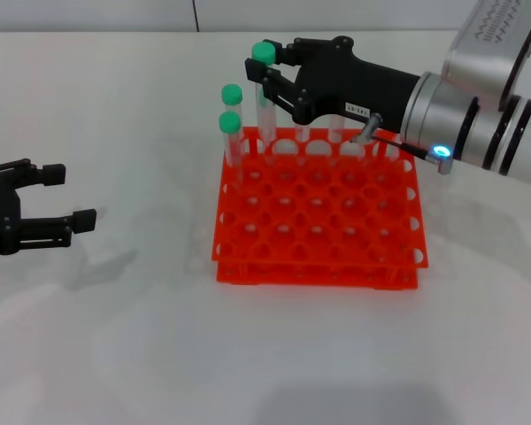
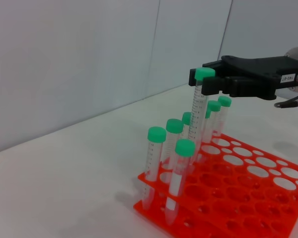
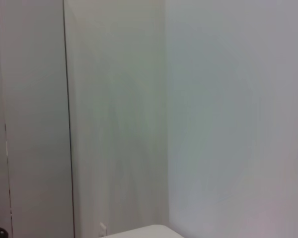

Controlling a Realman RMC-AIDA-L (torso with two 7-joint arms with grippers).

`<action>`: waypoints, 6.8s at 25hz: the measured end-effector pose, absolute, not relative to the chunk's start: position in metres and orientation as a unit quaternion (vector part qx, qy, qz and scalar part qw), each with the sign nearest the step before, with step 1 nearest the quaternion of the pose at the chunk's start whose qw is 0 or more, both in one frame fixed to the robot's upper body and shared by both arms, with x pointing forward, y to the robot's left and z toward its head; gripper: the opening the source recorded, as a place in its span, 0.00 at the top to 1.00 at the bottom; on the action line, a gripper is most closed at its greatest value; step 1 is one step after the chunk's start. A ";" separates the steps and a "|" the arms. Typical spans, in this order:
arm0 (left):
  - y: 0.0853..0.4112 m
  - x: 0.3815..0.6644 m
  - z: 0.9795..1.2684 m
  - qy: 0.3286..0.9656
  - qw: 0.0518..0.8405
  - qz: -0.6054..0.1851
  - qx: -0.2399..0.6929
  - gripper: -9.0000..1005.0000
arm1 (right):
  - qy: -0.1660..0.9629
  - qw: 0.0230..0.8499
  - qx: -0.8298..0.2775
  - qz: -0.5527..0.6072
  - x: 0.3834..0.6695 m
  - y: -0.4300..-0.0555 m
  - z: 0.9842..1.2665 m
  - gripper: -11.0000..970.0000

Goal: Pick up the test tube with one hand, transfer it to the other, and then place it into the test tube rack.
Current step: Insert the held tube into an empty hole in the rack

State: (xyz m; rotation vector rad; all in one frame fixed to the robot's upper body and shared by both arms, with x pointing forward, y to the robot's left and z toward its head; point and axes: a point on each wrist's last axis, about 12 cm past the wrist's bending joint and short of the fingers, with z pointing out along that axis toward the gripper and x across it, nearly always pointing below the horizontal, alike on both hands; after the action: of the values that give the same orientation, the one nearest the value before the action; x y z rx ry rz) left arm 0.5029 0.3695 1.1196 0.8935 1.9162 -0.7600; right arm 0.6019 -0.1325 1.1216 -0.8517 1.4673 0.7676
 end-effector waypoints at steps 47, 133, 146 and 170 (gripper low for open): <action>0.366 0.503 1.117 0.767 0.431 -0.310 0.361 0.14 | 0.626 0.611 -0.356 0.328 0.594 -0.129 1.108 0.72; 0.351 0.508 1.113 0.762 0.411 -0.328 0.379 0.14 | 0.652 0.596 -0.358 0.304 0.583 -0.139 1.079 0.72; 0.351 0.508 1.111 0.765 0.403 -0.327 0.382 0.13 | 0.647 0.597 -0.360 0.308 0.584 -0.135 1.082 0.72; 0.350 0.511 1.113 0.764 0.403 -0.324 0.386 0.14 | 0.656 0.586 -0.363 0.307 0.587 -0.130 1.082 0.72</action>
State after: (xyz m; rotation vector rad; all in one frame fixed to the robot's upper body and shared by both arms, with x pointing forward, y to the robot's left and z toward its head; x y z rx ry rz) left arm 0.5113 0.3499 1.1127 0.9745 1.9292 -0.8194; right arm 0.5872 -0.1298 1.0817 -0.8468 1.5302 0.7147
